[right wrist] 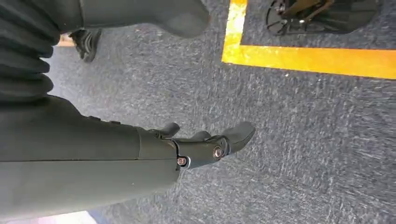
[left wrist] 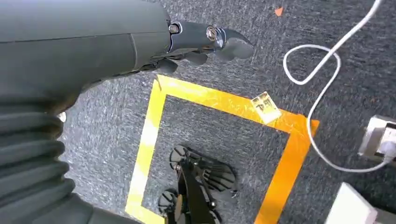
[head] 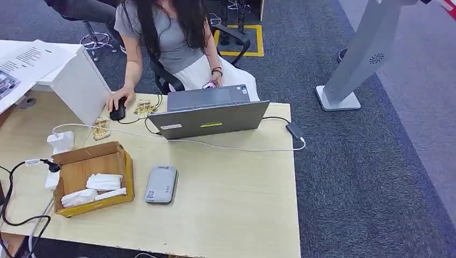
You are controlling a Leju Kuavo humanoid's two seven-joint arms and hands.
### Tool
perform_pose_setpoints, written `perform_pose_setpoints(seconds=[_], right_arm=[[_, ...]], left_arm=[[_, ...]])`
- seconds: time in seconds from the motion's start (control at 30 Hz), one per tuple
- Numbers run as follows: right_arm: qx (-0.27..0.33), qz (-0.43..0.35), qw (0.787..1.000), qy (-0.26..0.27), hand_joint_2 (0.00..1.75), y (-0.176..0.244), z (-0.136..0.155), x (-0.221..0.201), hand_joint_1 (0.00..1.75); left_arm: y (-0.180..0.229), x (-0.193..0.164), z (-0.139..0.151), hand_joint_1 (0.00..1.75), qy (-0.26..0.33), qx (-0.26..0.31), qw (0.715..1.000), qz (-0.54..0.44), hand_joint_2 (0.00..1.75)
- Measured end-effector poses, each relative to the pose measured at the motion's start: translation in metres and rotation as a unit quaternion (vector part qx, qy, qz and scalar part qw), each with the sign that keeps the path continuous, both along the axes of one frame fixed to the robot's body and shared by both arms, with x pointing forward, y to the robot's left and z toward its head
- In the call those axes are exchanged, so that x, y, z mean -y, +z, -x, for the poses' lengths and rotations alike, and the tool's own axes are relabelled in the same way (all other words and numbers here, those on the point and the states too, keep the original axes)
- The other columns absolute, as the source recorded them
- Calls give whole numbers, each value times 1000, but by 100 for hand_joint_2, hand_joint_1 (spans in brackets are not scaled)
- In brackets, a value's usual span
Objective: Pass the card to the sensor for recognition and then transmit it.
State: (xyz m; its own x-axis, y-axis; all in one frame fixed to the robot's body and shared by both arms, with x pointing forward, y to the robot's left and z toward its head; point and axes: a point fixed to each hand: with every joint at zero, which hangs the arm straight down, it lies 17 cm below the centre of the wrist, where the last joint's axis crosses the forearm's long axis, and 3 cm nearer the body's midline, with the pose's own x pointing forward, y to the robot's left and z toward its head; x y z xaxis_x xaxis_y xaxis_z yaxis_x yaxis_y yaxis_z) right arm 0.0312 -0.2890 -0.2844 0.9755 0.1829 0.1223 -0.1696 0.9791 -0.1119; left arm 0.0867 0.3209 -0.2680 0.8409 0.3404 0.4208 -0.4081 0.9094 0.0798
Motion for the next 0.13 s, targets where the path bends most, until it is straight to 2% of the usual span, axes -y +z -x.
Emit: perform_pose_setpoints(seconds=[0.13], right_arm=[[6, -2, 1000, -8, 0, 0, -2, 0, 0]], left_arm=[[-1, 2, 2, 0, -15, -6, 1000, 3, 0]])
